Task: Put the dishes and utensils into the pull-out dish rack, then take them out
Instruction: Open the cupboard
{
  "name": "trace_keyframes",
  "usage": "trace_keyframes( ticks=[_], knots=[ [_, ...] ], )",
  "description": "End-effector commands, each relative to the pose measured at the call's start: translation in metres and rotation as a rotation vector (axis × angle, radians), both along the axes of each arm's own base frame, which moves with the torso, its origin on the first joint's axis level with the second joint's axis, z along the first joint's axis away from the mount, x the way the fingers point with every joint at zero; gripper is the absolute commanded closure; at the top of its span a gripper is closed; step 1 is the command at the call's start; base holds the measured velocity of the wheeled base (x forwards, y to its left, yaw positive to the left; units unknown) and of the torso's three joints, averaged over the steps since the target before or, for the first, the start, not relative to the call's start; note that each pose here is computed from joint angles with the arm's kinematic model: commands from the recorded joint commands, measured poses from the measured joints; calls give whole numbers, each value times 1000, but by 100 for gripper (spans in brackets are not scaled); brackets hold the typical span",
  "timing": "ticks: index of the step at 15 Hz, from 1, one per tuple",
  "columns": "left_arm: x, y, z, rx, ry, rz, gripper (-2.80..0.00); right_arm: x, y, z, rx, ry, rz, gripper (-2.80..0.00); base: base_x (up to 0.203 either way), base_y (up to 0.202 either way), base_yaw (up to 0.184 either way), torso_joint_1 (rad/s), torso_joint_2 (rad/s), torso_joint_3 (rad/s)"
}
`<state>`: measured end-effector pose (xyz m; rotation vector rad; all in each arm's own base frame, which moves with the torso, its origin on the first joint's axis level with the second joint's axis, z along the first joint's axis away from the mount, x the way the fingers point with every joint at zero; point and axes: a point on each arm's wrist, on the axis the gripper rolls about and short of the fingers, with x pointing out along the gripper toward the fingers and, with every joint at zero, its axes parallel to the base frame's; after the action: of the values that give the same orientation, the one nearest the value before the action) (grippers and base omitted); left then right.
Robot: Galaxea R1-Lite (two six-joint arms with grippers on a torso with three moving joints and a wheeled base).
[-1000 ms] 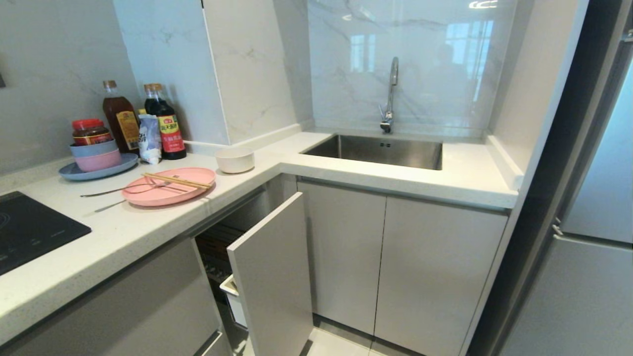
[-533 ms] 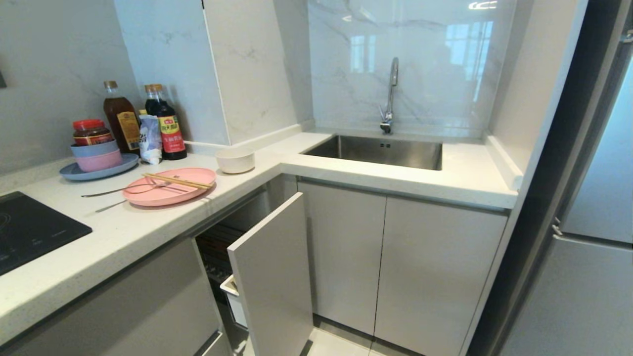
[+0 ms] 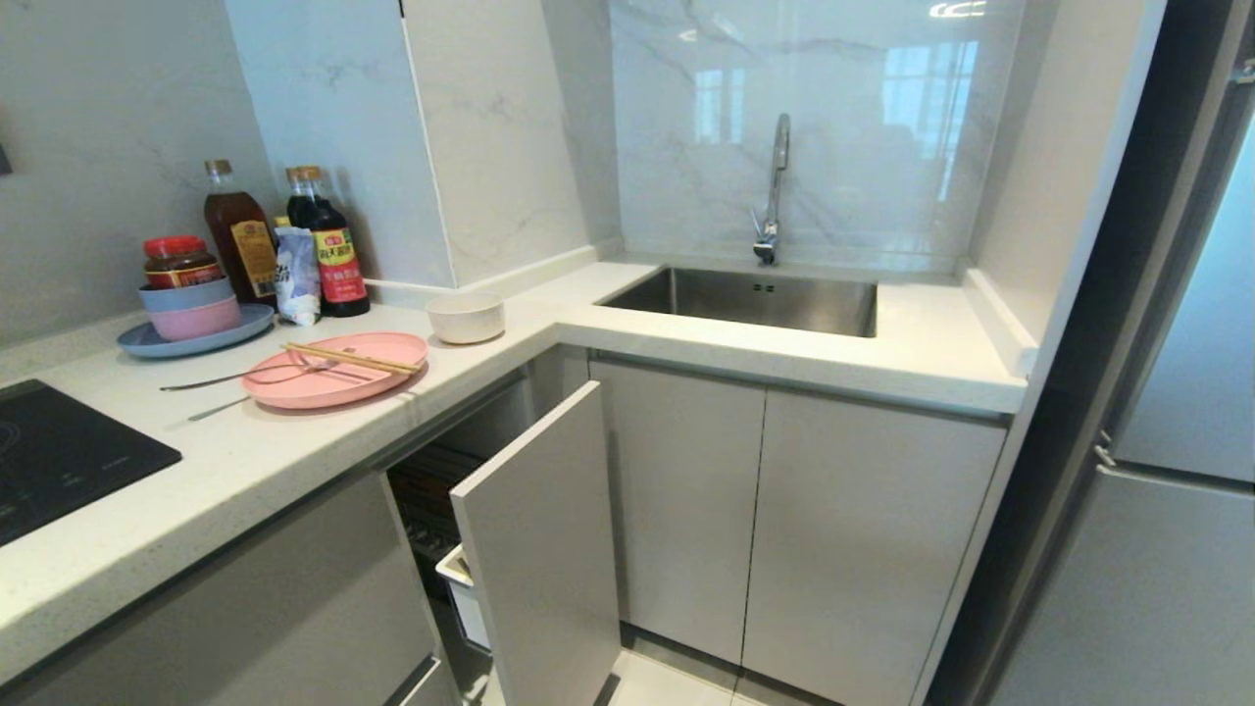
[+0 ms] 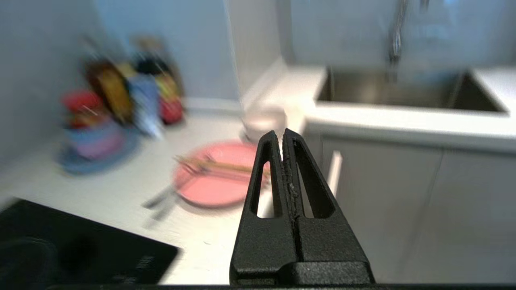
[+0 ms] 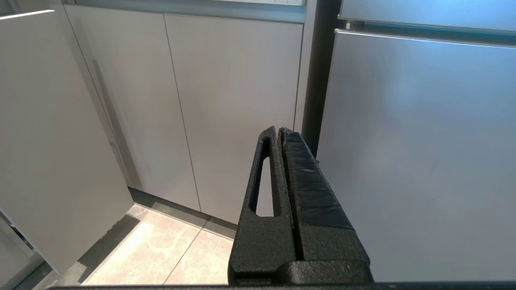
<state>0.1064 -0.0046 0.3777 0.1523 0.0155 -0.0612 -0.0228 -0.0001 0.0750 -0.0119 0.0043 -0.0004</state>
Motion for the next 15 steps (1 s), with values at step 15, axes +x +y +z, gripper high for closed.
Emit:
trace_keyframes(
  ticks=[15],
  knots=[
    [239, -92, -153, 3, 816, -49, 0, 0, 0, 0, 0, 0, 0, 0, 0, 0, 0, 0, 0, 0]
  ],
)
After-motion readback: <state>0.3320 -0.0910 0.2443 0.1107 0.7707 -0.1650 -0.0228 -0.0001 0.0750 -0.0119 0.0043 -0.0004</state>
